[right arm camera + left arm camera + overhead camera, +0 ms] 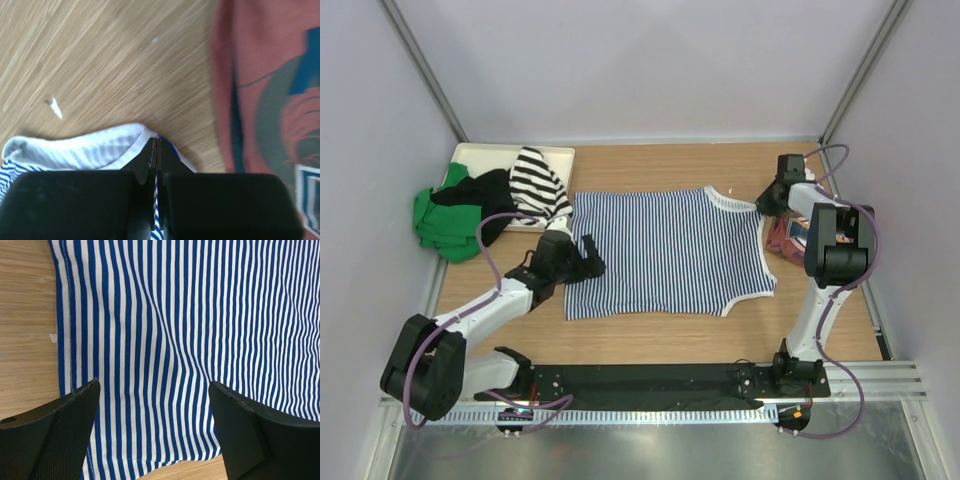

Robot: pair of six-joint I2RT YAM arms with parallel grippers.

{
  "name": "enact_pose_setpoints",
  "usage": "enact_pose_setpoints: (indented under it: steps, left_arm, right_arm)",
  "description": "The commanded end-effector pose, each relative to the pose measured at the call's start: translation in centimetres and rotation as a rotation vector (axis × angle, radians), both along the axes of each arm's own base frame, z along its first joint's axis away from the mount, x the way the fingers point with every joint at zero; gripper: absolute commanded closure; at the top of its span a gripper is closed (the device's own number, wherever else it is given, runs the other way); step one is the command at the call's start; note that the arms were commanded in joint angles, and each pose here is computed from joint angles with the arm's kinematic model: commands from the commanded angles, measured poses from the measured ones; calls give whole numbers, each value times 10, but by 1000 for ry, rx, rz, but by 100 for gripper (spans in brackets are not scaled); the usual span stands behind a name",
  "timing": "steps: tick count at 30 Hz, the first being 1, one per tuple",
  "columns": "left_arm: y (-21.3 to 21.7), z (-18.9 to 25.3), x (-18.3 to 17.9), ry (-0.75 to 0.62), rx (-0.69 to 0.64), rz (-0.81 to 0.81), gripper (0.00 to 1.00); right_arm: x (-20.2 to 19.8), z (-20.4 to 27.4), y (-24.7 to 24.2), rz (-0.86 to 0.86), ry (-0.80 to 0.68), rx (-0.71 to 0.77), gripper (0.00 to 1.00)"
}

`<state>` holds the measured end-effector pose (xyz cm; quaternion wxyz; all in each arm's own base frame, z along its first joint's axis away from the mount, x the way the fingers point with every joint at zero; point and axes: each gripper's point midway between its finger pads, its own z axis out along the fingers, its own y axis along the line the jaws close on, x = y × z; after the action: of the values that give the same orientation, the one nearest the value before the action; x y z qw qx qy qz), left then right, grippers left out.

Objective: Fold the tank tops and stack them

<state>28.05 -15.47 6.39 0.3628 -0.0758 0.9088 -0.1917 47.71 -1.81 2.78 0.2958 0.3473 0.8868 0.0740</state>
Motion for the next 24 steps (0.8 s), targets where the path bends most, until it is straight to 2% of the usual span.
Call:
enact_pose_setpoints:
  steps: [1, 2, 4, 5, 6, 10, 11, 12, 14, 15, 17, 18, 20, 21, 24]
  left_arm:
    - [6, 11, 5, -57, 15, 21, 10]
    - [8, 11, 5, -57, 21, 30, 10]
    - [12, 12, 6, -62, 32, 48, 10]
    - [14, 11, 4, -58, 37, 53, 10]
    - [14, 11, 3, -55, 37, 57, 10]
    - [17, 11, -12, -5, 13, 81, 10]
    - [20, 14, -19, 14, -2, 97, 10]
    - [23, 14, -24, 22, -4, 112, 10]
    - [31, 17, -38, 44, -10, 144, 9]
    - [33, 16, -44, 59, -26, 164, 8]
    - [37, 18, -56, 78, -43, 186, 7]
    - [38, 18, -59, 95, -60, 209, 7]
    - [42, 15, -69, 134, -63, 243, 7]
    - [43, 17, -70, 145, -80, 270, 7]
    - [39, 11, -80, 203, -106, 275, 8]
  right_arm:
    - [9, 16, -34, -111, -25, -69, 97]
    - [7, 19, -36, -120, -27, -84, 88]
    - [7, 32, -35, -113, -63, -87, 77]
    - [2, 42, -28, -90, -89, -81, 62]
    - [0, 50, -24, -68, -104, -94, 57]
    - [-28, 80, 17, 77, -109, -126, 55]
    - [-43, 87, 44, 147, -120, -128, 54]
    - [-57, 89, 51, 172, -104, -143, 55]
    - [-90, 73, 62, 204, -48, -151, 55]
    - [-103, 87, 71, 226, -87, -139, 55]
    - [-139, 68, 84, 264, -52, -94, 51]
    - [-151, 80, 94, 292, -97, -79, 50]
    - [-181, 67, 101, 319, -76, -64, 47]
    - [-196, 76, 109, 351, -104, -63, 47]
    - [-232, 63, 118, 410, -64, -47, 47]
